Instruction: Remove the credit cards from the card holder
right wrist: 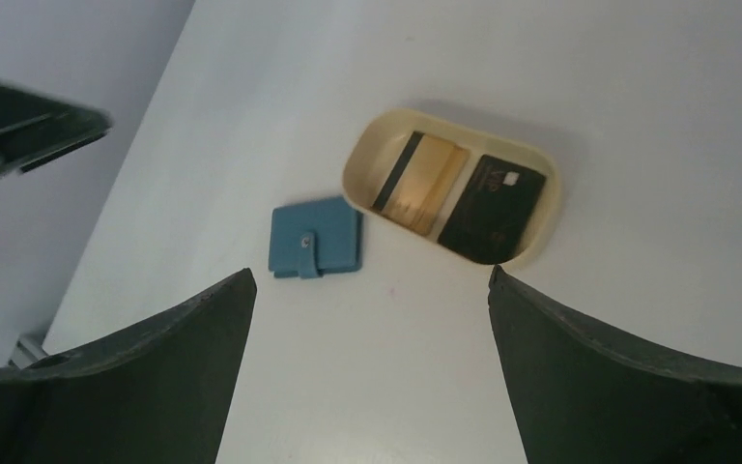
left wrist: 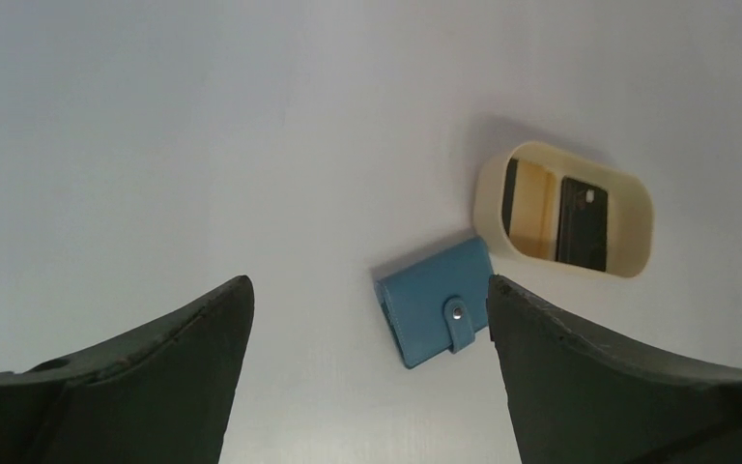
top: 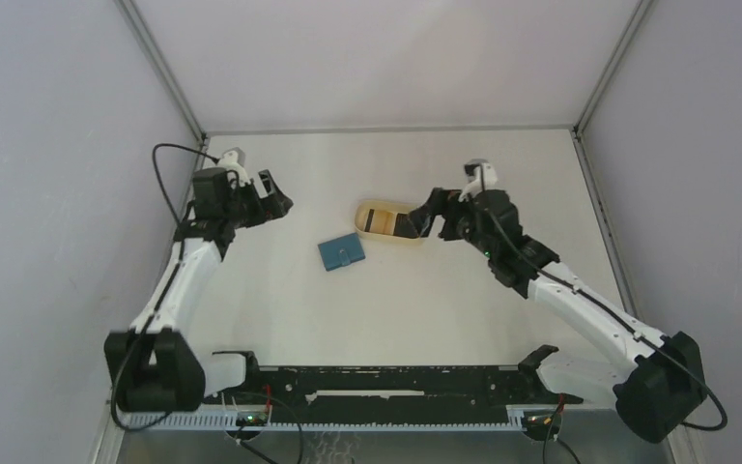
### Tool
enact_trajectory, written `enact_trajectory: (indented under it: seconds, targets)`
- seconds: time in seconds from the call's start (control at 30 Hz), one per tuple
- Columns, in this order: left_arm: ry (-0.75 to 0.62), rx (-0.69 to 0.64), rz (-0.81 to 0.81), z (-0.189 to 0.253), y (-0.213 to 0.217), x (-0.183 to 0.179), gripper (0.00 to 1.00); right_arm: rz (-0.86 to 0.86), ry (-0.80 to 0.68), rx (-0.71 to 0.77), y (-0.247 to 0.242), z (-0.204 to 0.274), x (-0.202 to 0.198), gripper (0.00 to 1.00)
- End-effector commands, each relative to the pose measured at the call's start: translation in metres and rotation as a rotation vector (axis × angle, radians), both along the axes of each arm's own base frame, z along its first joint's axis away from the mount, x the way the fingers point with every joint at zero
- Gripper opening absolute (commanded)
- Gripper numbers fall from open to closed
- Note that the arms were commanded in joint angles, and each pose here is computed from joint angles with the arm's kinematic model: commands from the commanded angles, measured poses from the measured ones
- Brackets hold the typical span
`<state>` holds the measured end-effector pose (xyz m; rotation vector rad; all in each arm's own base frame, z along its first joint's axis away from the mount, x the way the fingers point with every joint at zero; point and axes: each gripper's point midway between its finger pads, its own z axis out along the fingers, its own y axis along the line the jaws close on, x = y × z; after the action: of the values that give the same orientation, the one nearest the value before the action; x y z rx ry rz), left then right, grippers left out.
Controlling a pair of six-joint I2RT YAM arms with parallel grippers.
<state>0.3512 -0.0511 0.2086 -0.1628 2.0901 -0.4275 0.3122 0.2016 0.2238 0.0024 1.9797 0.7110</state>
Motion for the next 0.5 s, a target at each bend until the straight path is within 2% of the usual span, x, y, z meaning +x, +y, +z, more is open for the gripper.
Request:
enact_trajectory:
  seconds: [0.0, 0.17, 0.33, 0.47]
  targets:
    - [0.150, -0.120, -0.041, -0.039, -0.031, 0.023, 0.93, -0.008, -0.166, -0.092, 0.029, 0.031, 0.002, 1.00]
    - [0.236, -0.103, -0.020, -0.067, -0.050, 0.040, 0.93, 0.090, -0.177, -0.234, 0.082, 0.010, -0.012, 0.96]
    - [0.326, -0.024, -0.017, -0.109, -0.071, 0.050, 0.91, 0.162, -0.110, -0.235, 0.123, -0.009, -0.003, 0.83]
    - [0.347, -0.001, 0.004, -0.126, -0.076, 0.062, 0.89, 0.202, -0.047, -0.267, 0.144, -0.030, 0.003, 0.72]
